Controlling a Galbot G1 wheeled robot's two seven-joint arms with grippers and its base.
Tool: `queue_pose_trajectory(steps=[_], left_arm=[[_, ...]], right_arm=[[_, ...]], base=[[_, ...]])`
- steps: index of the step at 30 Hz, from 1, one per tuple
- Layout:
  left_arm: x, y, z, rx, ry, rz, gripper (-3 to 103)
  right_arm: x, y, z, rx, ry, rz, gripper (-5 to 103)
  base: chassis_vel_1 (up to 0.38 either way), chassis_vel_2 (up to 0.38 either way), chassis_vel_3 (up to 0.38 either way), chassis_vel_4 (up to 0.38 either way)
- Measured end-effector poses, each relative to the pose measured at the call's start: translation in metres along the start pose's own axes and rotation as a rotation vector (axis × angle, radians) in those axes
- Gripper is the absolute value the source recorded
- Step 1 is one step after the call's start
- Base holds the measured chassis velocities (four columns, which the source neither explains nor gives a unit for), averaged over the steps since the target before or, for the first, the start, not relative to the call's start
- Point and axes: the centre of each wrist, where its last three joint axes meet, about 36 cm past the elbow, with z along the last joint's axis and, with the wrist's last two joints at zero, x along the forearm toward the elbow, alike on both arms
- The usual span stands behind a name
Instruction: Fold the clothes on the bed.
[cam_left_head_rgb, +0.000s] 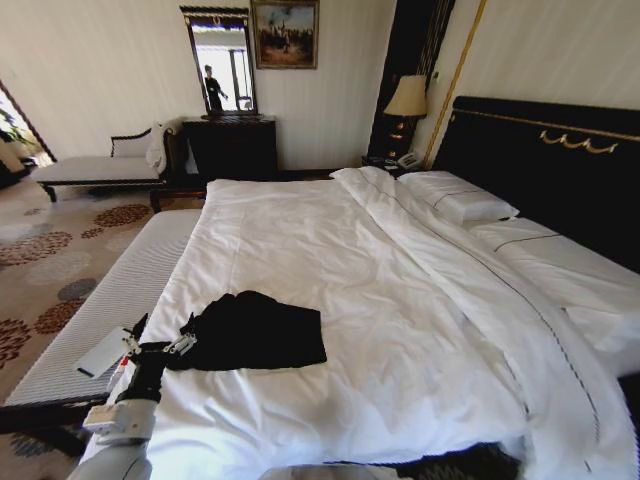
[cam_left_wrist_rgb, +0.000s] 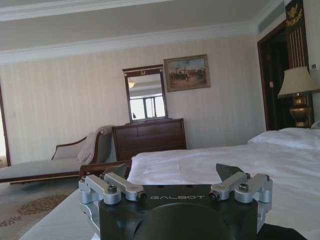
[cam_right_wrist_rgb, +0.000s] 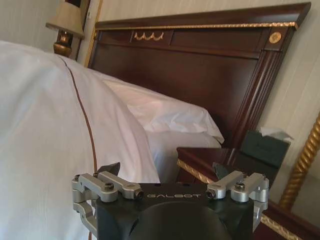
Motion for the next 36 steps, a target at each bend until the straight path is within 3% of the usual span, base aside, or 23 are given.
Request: queue_pose_trajectory(steps=[10,16,18,25,28,36], left_arm=[[-0.001,-0.004,-0.006,-0.008,-0.001,0.007,100],[-0.001,-0.001,-0.007,-0.014,-0.002,-0.002,100],[-0.001,-0.001,-0.006,-0.011,0.001,-0.009,100],[0.002,-0.002,-0.004,-0.007,0.010,-0.020,100],[0.003,-0.004,-0.002,-0.005,0.014,-0.021,100],[0.003,-0.003,-0.002,-0.008,0.012,-0.021,100]], right_arm=[[-0.042,0.008,-0.081,-0.014,-0.159,0.013,100],[-0.065,0.029,-0.130,-0.027,-0.243,-0.037,100],[-0.076,0.042,-0.146,0.017,-0.290,-0.086,100],[-0.082,0.072,-0.165,0.009,-0.336,-0.159,100],[-0.082,0.093,-0.170,-0.032,-0.352,-0.185,100],[-0.080,0.106,-0.169,-0.033,-0.357,-0.212,100]], base=[[0.000,0.000,0.000,0.000],[0.000,0.000,0.000,0.000],[0.000,0.000,0.000,0.000],[0.000,0.000,0.000,0.000],[0.000,0.000,0.000,0.000],[0.000,0.000,0.000,0.000]])
